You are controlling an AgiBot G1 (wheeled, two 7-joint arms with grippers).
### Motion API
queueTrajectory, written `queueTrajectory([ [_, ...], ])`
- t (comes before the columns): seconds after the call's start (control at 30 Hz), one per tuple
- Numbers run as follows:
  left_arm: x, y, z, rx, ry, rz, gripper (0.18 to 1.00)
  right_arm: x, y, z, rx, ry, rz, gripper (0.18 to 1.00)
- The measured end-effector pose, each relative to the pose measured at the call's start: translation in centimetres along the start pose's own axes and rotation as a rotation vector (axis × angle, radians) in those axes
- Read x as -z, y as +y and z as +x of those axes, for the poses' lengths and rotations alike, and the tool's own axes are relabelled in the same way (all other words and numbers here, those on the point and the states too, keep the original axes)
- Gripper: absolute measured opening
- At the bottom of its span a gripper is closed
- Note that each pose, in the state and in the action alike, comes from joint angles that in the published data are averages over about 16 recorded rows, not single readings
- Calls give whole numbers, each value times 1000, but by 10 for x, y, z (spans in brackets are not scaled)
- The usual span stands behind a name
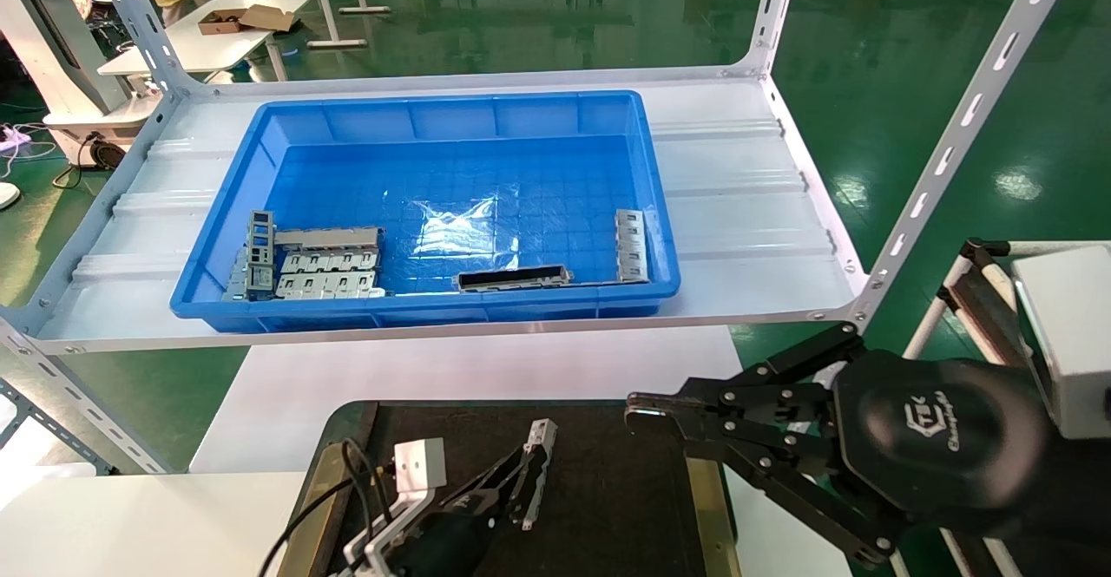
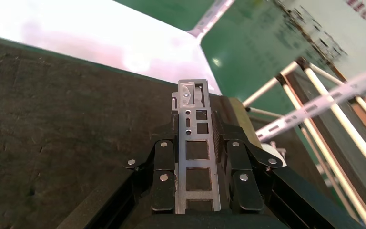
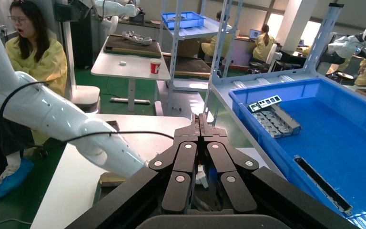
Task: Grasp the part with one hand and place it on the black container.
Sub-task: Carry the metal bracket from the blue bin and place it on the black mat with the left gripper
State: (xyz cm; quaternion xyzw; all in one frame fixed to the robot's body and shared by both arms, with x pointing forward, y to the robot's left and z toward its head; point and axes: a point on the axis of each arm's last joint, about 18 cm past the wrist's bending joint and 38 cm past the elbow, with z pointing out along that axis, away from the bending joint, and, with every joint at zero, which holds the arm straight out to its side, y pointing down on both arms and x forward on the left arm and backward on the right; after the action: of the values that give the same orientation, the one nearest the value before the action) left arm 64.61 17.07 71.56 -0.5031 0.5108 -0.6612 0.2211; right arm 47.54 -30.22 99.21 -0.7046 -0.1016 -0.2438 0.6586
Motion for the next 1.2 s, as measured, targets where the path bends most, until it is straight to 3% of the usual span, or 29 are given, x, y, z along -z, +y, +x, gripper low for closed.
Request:
queueTrajectory([
  [0.63,-52,12,-21,68,-191,-27,321,0,0,0,0,0,0,191],
  [1.2,-66,12,-24,84,-234,-67,321,0,0,0,0,0,0,196],
])
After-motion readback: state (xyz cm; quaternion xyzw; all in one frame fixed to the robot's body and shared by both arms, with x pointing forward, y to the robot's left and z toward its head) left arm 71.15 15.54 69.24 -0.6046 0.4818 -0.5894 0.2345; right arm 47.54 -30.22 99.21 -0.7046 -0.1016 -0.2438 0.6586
